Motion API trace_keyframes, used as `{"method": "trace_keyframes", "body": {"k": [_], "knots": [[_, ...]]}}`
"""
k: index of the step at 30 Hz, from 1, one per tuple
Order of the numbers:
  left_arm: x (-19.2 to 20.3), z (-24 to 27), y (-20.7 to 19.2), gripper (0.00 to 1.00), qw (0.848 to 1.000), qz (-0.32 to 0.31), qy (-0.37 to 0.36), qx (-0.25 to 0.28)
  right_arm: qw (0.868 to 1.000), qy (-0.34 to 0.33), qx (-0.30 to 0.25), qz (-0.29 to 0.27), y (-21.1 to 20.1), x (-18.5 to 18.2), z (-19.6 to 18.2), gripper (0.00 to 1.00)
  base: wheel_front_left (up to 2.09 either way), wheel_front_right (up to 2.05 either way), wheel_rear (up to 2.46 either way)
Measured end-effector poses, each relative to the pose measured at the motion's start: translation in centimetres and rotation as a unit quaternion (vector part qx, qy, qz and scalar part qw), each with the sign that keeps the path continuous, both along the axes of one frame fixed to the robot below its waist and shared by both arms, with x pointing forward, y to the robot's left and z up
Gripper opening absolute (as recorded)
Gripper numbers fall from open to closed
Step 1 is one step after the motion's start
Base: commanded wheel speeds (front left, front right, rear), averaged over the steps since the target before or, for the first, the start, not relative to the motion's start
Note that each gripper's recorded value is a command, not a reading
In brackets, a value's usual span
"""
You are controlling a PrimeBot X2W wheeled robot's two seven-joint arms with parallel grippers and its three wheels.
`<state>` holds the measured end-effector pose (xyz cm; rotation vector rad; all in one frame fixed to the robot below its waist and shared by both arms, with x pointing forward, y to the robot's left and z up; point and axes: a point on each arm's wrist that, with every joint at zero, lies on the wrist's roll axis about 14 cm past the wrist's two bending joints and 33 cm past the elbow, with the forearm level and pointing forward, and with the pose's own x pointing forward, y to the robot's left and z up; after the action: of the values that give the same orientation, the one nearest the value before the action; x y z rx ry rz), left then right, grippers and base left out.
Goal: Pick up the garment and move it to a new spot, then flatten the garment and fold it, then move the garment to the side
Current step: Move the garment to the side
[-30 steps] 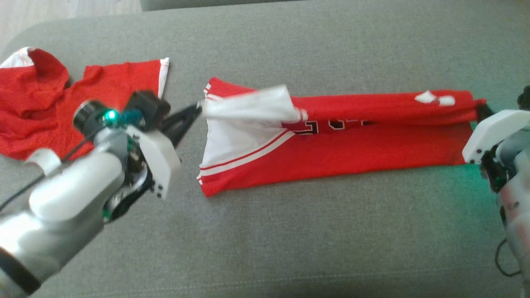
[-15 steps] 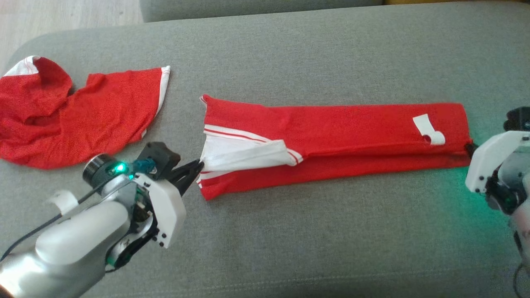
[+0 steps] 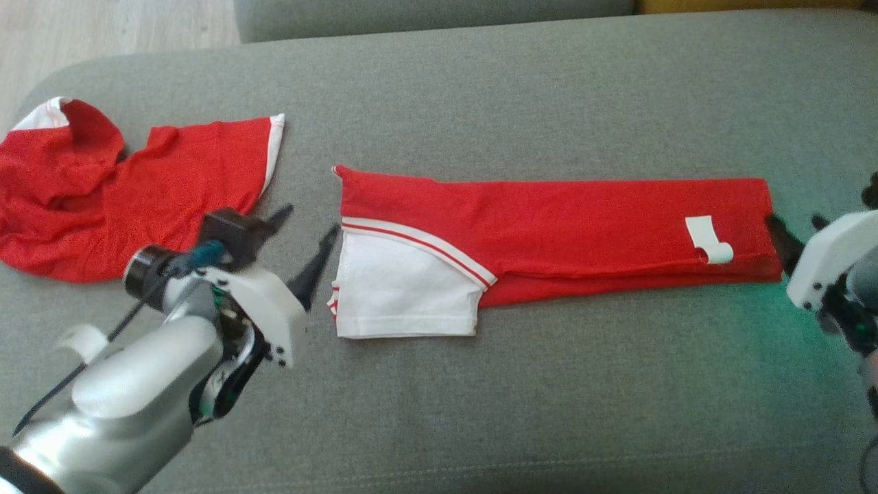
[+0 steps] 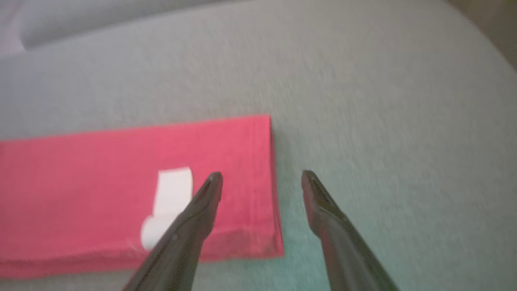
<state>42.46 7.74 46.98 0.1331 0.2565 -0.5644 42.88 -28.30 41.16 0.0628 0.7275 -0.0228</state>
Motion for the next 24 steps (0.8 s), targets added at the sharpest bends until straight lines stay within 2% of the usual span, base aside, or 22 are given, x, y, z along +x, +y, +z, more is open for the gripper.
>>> {"method": "trace_keyframes", "body": {"k": [4,8,12,15,19,24], "knots": [[1.5,2.5,1.2,1.00,0.996,0.063,-0.038,-0.050,0.993,-0.116,0.032,0.016,2.7,2.1,3.9,1.00,0.00,0.00,0.00],[2.7,5.7,2.5,1.00,0.985,0.119,-0.078,-0.099,0.971,-0.231,0.050,0.034,5.1,3.1,7.9,1.00,0.00,0.00,0.00],[2.9,10.5,3.4,1.00,0.964,0.158,-0.160,-0.141,0.948,-0.313,0.030,0.050,6.0,2.5,10.0,1.00,0.00,0.00,0.00],[1.6,9.6,3.9,1.00,0.958,0.182,-0.163,-0.150,0.935,-0.349,0.028,0.053,6.9,1.8,10.5,1.00,0.00,0.00,0.00],[-0.3,7.2,4.1,1.00,0.958,0.197,-0.138,-0.157,0.928,-0.366,0.024,0.057,7.8,0.9,10.4,1.00,0.00,0.00,0.00],[-2.0,5.9,3.9,1.00,0.955,0.204,-0.130,-0.171,0.929,-0.366,0.027,0.040,8.4,-0.5,9.2,1.00,0.00,0.00,0.00]]}}
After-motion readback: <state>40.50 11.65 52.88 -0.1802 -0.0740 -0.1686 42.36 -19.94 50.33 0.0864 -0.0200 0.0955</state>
